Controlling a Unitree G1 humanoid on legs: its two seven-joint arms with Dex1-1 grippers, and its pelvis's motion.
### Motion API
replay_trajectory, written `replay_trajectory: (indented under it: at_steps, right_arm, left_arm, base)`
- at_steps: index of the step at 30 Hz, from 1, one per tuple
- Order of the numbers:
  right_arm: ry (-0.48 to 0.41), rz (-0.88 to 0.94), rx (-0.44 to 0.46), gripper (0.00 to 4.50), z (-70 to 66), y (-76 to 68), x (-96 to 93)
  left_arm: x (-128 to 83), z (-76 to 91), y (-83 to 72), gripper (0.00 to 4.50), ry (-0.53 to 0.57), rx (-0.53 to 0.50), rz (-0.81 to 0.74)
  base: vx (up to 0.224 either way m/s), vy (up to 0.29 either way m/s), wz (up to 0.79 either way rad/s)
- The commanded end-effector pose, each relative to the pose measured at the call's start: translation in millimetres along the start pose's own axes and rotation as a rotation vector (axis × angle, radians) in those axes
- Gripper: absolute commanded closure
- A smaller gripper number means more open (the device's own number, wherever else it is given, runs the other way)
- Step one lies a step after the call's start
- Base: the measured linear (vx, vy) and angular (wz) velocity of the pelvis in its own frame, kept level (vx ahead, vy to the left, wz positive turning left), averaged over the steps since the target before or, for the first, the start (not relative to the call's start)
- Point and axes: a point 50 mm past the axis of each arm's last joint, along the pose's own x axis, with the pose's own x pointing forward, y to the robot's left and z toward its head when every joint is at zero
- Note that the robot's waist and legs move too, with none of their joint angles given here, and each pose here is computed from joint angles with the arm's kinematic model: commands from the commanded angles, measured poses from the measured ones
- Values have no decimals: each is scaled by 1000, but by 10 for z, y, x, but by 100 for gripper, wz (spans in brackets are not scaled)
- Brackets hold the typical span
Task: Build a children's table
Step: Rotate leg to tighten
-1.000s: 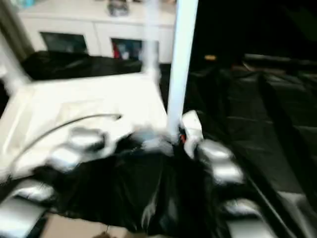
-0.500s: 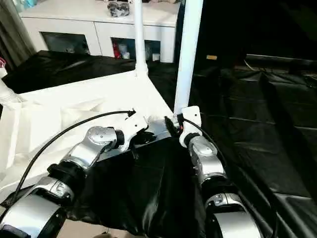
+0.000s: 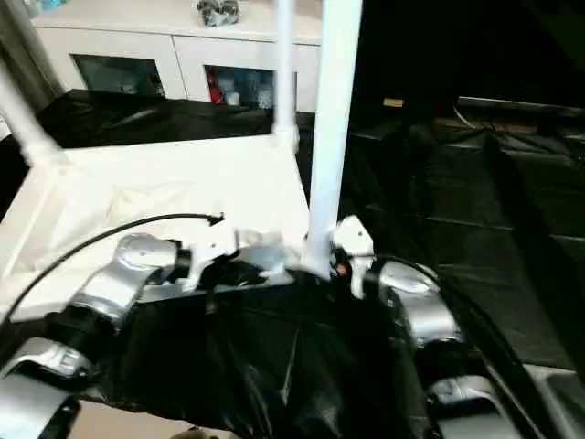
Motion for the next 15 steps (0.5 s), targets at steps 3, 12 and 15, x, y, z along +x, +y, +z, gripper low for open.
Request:
replay_trajectory:
  at_steps: [3,12,15]
  right_arm:
    - [47,237,-18,92,-30,224,63]
    - [51,312,35,154,-34,288,46]
    - [46,289,67,172,-68,303,58]
  left_arm:
    - [-25,88,-37,450,-39,41,-74]
    - [-57,67,-77,450,-36,24,-124]
    - [-24,70,-85,450,-47,25,-111]
  base:
    - [0,0,0]
    - [0,0,0]
    - [0,0,0]
